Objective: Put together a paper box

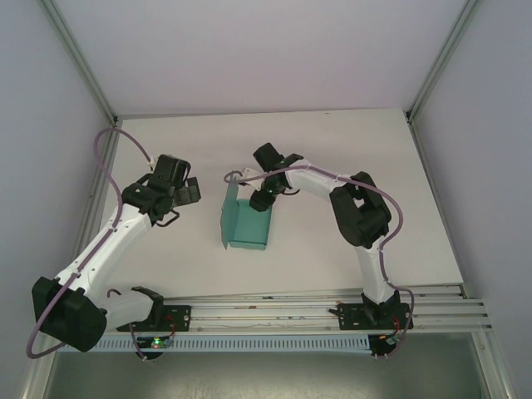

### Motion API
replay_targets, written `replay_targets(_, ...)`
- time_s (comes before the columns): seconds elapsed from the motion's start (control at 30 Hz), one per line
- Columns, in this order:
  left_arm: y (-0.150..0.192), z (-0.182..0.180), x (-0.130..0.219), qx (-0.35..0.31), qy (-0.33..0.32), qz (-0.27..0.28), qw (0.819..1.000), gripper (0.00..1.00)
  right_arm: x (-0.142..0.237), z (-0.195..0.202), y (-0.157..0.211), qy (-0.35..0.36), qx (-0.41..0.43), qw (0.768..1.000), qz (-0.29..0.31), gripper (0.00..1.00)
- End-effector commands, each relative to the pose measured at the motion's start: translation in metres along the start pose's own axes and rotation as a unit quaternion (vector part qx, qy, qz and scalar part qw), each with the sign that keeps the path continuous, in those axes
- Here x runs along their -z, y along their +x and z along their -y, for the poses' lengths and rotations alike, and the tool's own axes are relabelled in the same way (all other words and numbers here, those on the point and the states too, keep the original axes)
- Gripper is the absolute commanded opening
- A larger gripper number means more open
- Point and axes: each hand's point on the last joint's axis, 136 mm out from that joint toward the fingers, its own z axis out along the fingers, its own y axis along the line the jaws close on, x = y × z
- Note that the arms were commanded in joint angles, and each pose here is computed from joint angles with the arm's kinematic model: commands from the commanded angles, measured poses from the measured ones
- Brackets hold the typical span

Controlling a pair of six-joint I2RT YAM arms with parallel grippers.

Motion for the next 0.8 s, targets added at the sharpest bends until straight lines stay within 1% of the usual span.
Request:
replay_targets(0.0,-0.008,-0.006,-0.002,0.017,-0.013,0.016,1.000,1.00,-0.006,0.007,-0.003,0.027,-0.052,0.998,0.012,0.25)
replay_targets(0.1,-0.009,-0.008,-0.004,0.021,-0.019,0.022,0.999,1.00,-0.004,0.011,0.000,0.051,-0.085,0.995,0.021,0.20)
replay_targets(0.2,-0.011,-0.011,-0.003,0.028,-0.028,0.028,0.999,1.00,0.007,0.025,0.012,0.109,-0.140,0.984,0.018,0.12)
replay_targets(0.23,-0.012,-0.012,-0.003,0.029,-0.028,0.029,0.999,1.00,0.012,0.029,0.016,0.132,-0.164,0.977,0.019,0.11)
replay_targets(0.3,-0.013,-0.012,-0.002,0.035,-0.030,0.033,0.998,1.00,0.023,0.037,0.029,0.183,-0.227,0.956,0.021,0.11)
replay_targets(0.4,-0.017,-0.010,-0.005,0.043,-0.029,0.038,0.998,1.00,0.040,0.043,0.063,0.257,-0.346,0.902,0.013,0.08)
replay_targets(0.47,-0.019,-0.006,-0.008,0.042,-0.022,0.039,0.998,1.00,0.042,0.032,0.079,0.269,-0.397,0.877,0.012,0.08)
replay_targets(0.57,-0.022,0.003,-0.014,0.034,-0.010,0.031,0.999,1.00,0.040,0.010,0.098,0.277,-0.432,0.858,-0.003,0.12)
replay_targets(0.67,-0.022,0.010,-0.019,0.028,0.000,0.020,0.999,1.00,0.042,-0.008,0.105,0.279,-0.448,0.850,-0.010,0.13)
replay_targets(0.7,-0.021,0.013,-0.021,0.025,0.005,0.017,1.000,1.00,0.043,-0.013,0.103,0.275,-0.451,0.849,-0.003,0.18)
replay_targets(0.73,-0.019,0.016,-0.024,0.022,0.011,0.013,1.000,1.00,0.044,-0.016,0.101,0.271,-0.454,0.848,0.006,0.20)
replay_targets(0.77,-0.018,0.019,-0.026,0.018,0.017,0.010,1.000,1.00,0.046,-0.019,0.097,0.265,-0.459,0.848,0.019,0.20)
